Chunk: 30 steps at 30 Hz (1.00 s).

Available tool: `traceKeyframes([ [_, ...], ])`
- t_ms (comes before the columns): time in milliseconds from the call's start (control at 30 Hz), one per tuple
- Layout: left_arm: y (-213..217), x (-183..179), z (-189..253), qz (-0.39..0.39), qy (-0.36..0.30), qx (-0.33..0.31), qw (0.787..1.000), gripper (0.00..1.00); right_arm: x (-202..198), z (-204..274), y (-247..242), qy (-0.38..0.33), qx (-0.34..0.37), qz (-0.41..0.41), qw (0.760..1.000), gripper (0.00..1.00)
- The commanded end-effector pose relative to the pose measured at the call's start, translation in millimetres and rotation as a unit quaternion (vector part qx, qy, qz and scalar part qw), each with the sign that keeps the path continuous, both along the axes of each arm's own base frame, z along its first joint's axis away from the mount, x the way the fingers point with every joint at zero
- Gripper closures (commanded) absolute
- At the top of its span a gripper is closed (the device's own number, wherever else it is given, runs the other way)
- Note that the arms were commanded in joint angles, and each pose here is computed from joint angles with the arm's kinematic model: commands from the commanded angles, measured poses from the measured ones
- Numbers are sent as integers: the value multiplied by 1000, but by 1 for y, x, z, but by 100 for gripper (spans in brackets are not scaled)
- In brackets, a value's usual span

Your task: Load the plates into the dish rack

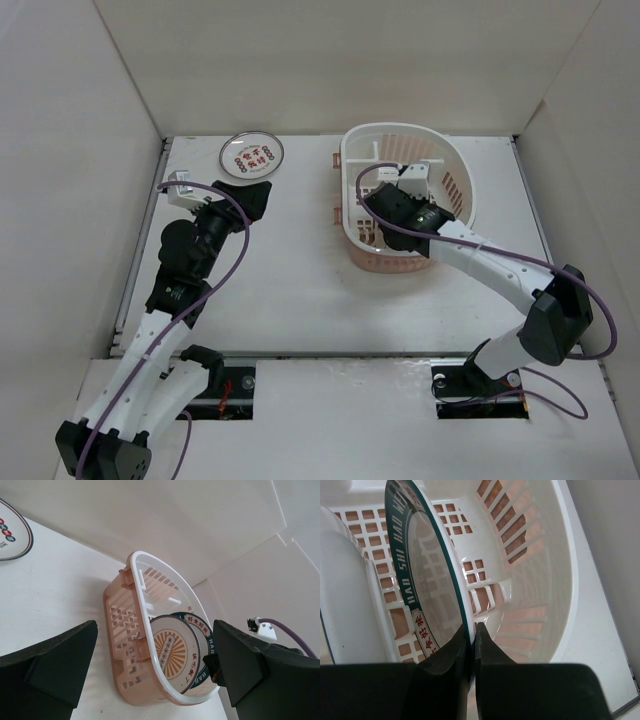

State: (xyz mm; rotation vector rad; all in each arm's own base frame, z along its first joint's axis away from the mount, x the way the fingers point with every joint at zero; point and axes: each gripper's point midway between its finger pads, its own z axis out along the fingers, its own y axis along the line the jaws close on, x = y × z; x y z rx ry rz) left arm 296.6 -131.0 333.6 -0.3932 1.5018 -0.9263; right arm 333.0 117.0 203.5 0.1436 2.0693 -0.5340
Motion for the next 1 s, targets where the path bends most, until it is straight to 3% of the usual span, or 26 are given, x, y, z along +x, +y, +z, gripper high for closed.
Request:
traceKeyframes([
  [0,2,-8,36,1,-47,-8,999,0,-1,6,3,-8,4,-3,1000,92],
  [133,2,-8,36,1,-47,-8,999,0,-3,8,7,-11,11,-3,1000,84],
  [400,0,-11,41,-4,-56,-11,998,0,-2,8,12,-9,13,-2,1000,83],
  [533,2,-10,41,1,-55,-11,998,0,-3,7,16,-8,13,0,1000,78],
  [767,1,-10,39,1,-51,-10,999,0,-5,5,14,-6,16,-5,1000,64],
  [967,1,-10,39,1,-51,-10,999,0,-6,11,16,-12,20,-7,1000,46],
])
